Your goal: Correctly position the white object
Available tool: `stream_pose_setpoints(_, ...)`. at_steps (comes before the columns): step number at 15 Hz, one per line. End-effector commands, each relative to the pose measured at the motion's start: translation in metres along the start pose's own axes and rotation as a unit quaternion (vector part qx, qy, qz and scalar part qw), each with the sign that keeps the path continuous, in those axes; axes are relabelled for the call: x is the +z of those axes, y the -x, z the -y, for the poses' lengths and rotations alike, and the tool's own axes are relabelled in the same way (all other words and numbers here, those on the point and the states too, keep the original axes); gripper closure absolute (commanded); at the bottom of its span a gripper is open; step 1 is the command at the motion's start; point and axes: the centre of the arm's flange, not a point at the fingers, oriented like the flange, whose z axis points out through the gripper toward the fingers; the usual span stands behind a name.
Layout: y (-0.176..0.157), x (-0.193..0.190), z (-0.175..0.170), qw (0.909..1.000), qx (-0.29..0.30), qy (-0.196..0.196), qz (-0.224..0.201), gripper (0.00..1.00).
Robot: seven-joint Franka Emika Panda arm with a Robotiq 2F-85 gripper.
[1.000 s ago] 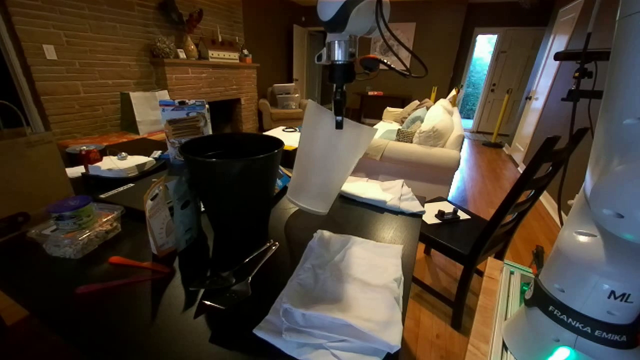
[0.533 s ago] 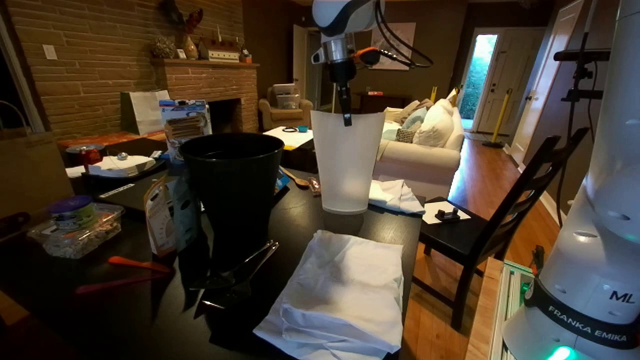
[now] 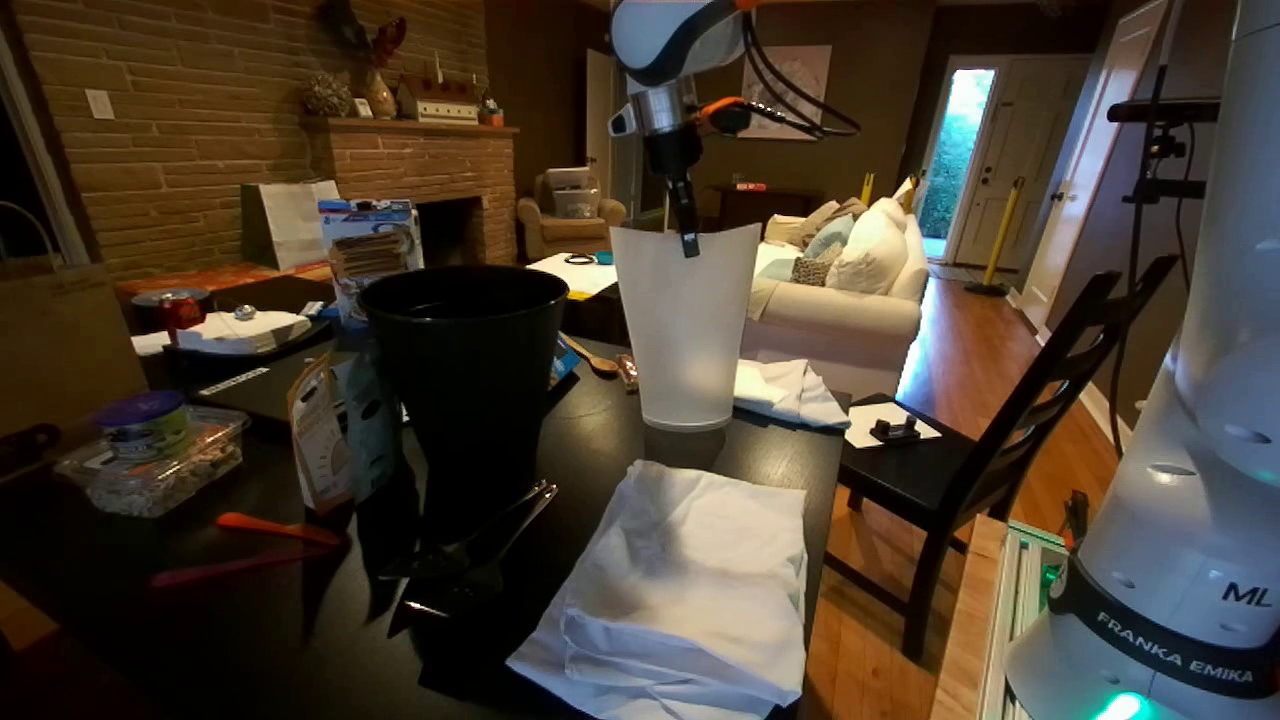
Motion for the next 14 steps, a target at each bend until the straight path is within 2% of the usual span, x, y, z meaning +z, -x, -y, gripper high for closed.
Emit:
stream_pose_setpoints(1, 0.012, -0.001, 0.013, 0.9997, 0.004, 0.026, -0.001, 0.97)
stream_pose_setpoints(4, 0.017, 0.001, 0.021, 0.9995, 0.017, 0.026, -0.008, 0.97)
stream_pose_setpoints(5, 0.018, 0.001, 0.023, 0.9995, 0.019, 0.025, -0.01, 0.87)
stream_pose_setpoints(6, 0.02, 0.002, 0.024, 0.9995, 0.019, 0.025, -0.01, 0.64)
stream_pose_setpoints(8, 0.022, 0.0, 0.027, 0.9994, 0.021, 0.023, -0.013, 0.6)
stream_pose_setpoints(14, 0.03, -0.027, 0.027, 0.9984, 0.028, 0.035, -0.036, 0.2)
